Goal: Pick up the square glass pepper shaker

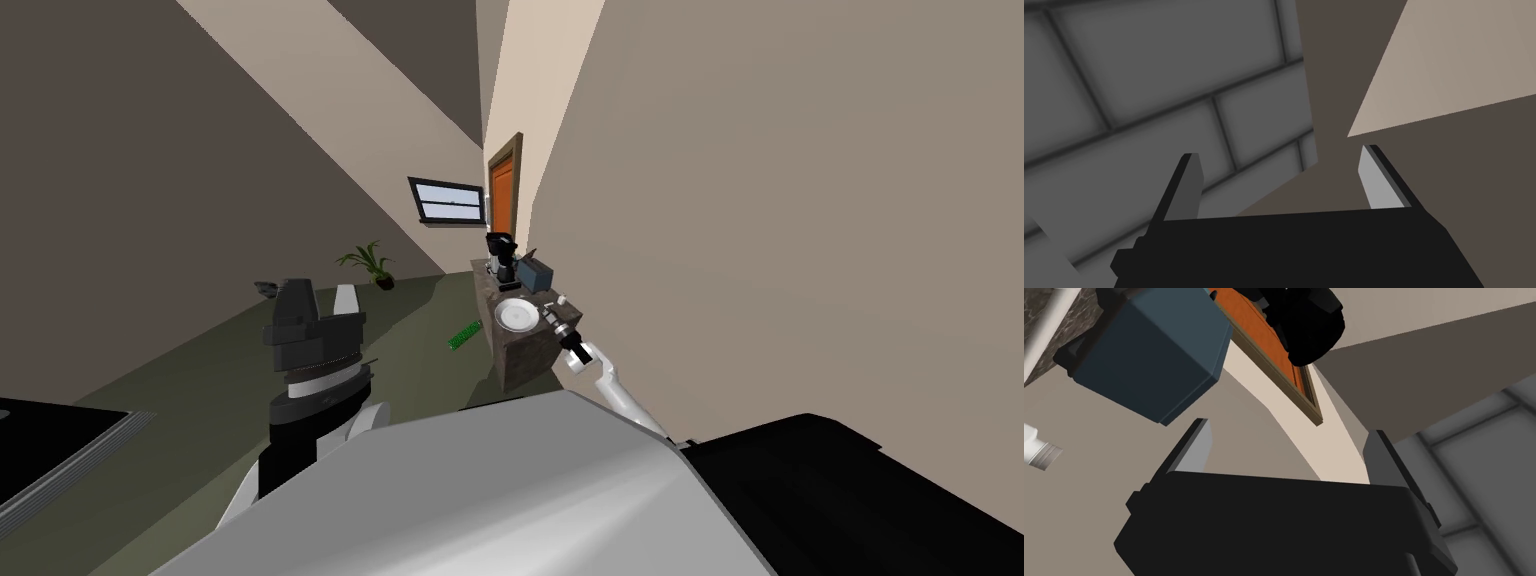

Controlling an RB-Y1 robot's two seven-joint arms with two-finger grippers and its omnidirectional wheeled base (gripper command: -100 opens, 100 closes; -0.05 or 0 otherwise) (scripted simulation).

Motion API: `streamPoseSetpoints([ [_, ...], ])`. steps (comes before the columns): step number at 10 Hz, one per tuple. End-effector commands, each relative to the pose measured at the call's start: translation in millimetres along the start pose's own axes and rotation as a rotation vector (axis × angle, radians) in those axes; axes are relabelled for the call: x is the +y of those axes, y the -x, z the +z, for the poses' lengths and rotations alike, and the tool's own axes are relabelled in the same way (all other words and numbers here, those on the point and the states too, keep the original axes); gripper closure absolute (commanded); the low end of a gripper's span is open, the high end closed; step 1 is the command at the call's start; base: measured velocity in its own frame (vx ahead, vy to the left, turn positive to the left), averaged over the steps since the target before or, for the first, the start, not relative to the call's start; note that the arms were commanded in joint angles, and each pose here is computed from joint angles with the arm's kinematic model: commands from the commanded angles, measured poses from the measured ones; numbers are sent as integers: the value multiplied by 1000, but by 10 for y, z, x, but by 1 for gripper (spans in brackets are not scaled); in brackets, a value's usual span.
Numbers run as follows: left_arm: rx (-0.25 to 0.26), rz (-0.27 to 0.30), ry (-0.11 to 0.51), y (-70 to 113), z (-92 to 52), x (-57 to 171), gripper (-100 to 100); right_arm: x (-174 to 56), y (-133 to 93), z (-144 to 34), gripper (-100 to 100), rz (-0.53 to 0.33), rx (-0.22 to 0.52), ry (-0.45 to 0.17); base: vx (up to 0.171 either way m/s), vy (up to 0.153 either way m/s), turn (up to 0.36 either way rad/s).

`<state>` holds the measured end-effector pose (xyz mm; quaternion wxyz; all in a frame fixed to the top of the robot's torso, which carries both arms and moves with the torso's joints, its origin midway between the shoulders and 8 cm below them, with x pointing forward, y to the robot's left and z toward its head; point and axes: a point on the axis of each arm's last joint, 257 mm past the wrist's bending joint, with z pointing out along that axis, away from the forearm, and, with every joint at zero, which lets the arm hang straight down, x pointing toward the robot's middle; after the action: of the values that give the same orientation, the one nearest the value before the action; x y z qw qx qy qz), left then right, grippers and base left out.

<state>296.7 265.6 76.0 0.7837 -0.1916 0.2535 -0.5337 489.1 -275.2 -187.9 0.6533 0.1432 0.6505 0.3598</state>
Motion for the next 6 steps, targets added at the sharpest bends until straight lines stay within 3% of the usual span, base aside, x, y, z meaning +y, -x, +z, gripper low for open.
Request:
streamPoseSetpoints([
  [1,0,0,0,0,0,0,0,-216,-35,-25,-100,-28,20,-44,14,142,17],
  [2,0,0,0,0,0,0,0,-357,58,28,-100,-88,35,-71,34,147,47],
  [4,0,0,0,0,0,0,0,-498,16,-15,-100,-87,44,-100,27,92,9],
  [5,0,0,0,0,0,0,0,-656,128,26,-100,-146,57,-132,24,96,55],
  [6,0,0,0,0,0,0,0,-762,100,-11,-100,-145,64,-154,30,109,24],
])
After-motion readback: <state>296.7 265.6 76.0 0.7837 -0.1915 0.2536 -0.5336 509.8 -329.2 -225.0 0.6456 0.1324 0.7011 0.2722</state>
